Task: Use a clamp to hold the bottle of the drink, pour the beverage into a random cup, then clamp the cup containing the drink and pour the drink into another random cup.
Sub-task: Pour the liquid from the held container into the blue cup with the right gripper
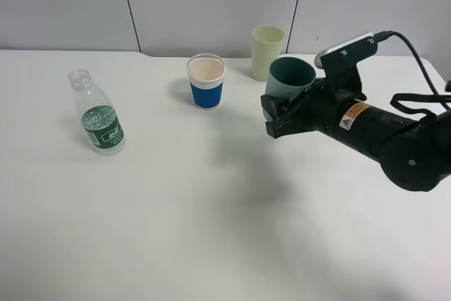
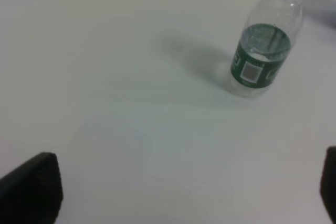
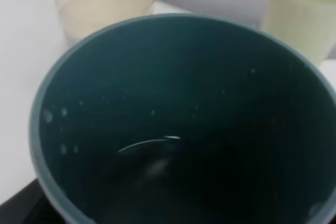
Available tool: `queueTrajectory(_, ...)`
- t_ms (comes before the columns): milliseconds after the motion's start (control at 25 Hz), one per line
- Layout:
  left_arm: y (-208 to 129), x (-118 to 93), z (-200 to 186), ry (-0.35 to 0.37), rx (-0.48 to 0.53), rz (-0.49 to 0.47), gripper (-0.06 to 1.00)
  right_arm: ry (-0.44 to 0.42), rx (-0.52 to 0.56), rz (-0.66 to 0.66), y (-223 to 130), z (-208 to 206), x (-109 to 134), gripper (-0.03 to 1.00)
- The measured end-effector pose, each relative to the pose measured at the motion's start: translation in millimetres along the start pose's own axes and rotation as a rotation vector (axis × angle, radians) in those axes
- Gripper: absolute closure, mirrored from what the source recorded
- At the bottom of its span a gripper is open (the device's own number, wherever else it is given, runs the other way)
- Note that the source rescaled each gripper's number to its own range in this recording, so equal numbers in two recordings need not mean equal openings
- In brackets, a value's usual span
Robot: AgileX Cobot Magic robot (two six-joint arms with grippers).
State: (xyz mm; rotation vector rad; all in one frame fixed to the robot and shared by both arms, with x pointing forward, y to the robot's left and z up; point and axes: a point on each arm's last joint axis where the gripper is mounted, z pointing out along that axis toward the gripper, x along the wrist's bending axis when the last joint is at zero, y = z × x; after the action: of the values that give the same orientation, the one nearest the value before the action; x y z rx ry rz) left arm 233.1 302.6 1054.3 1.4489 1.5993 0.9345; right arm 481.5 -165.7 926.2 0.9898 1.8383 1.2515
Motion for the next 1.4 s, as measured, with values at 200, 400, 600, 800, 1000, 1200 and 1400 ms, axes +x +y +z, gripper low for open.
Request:
queueTrajectory(200, 0.0, 0.0, 0.0, 0.0, 0.0, 0.0, -0.06, -0.062, 0.078, 0.051, -1.5, -1.3, -20.9, 0.96)
queueTrajectory(400, 0.0, 0.0, 0.0, 0.0, 0.0, 0.0, -0.06, -0.037, 0.179, 0.075, 7.2, 12.9, -35.7, 0.96)
queueTrajectory(600, 0.0, 0.0, 0.0, 0.0, 0.0, 0.0, -0.06, 0.027, 0.169, 0.025, 38.7, 32.2, -39.6, 0.96)
queueTrajectory(800, 0.0, 0.0, 0.0, 0.0, 0.0, 0.0, -0.06, 0.049, 0.172, -0.039, 73.1, 47.1, -45.0, 0.96)
queueTrajectory(1000, 0.0, 0.0, 0.0, 0.0, 0.0, 0.0, -0.06, 0.03, 0.185, -0.062, 98.9, 55.0, -52.0, 0.96)
queueTrajectory(1200, 0.0, 0.0, 0.0, 0.0, 0.0, 0.0, -0.06, -0.014, 0.235, -0.081, 113.4, 70.2, -51.7, 0.96)
queueTrajectory(1400, 0.0, 0.0, 0.0, 0.0, 0.0, 0.0, -0.06, -0.029, 0.252, -0.181, 124.1, 89.9, -36.5, 0.96)
